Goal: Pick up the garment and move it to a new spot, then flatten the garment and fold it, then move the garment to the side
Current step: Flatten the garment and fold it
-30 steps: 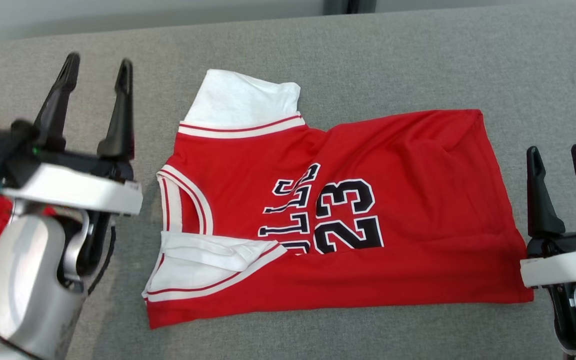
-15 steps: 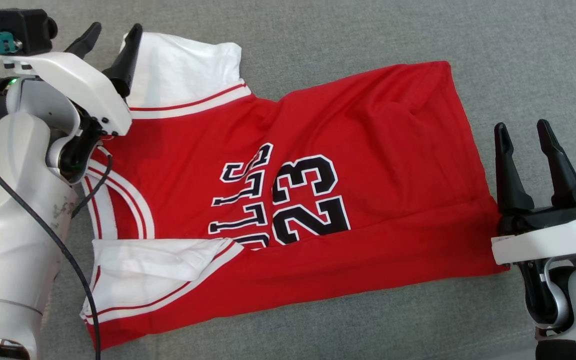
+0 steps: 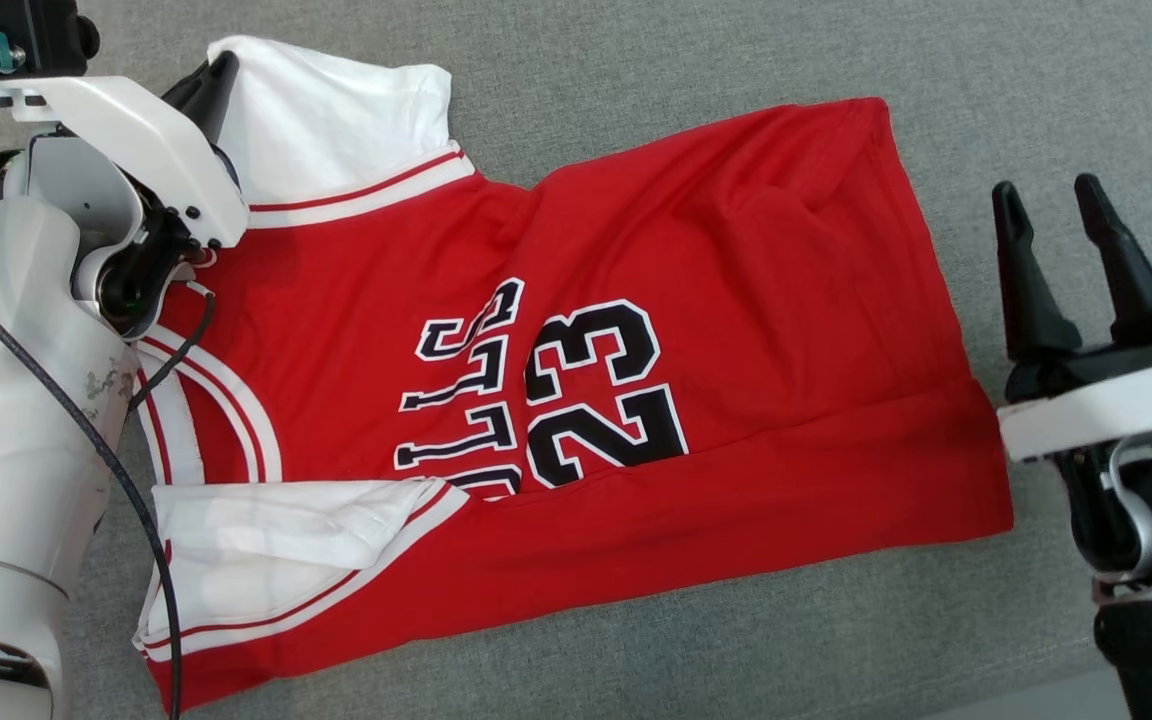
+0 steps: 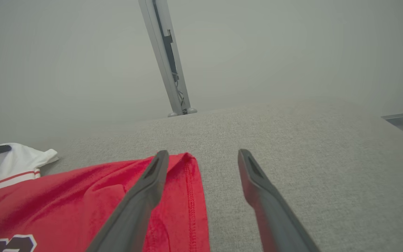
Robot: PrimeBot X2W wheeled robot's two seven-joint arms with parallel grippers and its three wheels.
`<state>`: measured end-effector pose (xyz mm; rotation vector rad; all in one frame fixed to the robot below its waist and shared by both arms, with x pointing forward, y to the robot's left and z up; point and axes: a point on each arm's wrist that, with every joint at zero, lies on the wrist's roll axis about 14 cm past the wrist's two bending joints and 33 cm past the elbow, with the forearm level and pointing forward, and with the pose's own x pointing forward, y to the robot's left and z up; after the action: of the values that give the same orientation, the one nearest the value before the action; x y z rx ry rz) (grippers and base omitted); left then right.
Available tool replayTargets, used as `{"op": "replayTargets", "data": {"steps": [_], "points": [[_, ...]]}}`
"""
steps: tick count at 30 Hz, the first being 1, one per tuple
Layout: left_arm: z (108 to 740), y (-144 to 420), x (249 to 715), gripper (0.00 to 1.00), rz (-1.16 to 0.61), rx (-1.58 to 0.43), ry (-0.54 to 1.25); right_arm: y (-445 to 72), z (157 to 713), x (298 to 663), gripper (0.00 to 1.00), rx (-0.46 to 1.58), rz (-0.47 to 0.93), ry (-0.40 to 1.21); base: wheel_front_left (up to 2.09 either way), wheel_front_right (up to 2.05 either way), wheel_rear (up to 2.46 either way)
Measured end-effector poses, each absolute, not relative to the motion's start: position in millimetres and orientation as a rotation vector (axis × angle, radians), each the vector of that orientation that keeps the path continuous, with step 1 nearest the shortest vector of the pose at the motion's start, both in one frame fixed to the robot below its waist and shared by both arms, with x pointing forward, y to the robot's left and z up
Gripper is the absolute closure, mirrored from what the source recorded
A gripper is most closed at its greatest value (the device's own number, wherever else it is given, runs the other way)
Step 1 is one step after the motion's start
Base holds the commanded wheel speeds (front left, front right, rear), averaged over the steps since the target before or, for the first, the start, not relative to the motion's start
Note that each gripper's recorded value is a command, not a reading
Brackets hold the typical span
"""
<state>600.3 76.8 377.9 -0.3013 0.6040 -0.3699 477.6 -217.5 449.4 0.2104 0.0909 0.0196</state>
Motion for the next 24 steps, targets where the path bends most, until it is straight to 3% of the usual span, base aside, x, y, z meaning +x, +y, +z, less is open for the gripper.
{"op": "replayTargets", "data": {"steps": [5,14,19,20,24], "points": [[383.1,77.0,602.1,1.0,-0.38,-0.295,0.58,-217.2,445.3,507.9,0.0,0.218,0.08,0.166,0.0,0.0,0.0],[397.2,83.3,597.9,1.0,-0.388,-0.281,0.53,-159.3,400.5,540.3,0.0,0.227,0.279,0.417,0.0,0.0,0.0],[402.1,83.4,599.3,1.0,-0.399,-0.285,0.507,-150.7,387.7,551.7,0.0,0.263,0.29,0.482,0.0,0.0,0.0],[402.0,82.7,598.6,1.0,-0.405,-0.284,0.506,-149.8,386.8,554.7,1.0,0.283,0.287,0.492,0.0,0.0,0.0],[412.7,86.8,603.4,1.0,-0.407,-0.292,0.461,-152.1,395.9,571.9,1.0,0.293,0.284,0.477,0.0,0.0,0.0]]}}
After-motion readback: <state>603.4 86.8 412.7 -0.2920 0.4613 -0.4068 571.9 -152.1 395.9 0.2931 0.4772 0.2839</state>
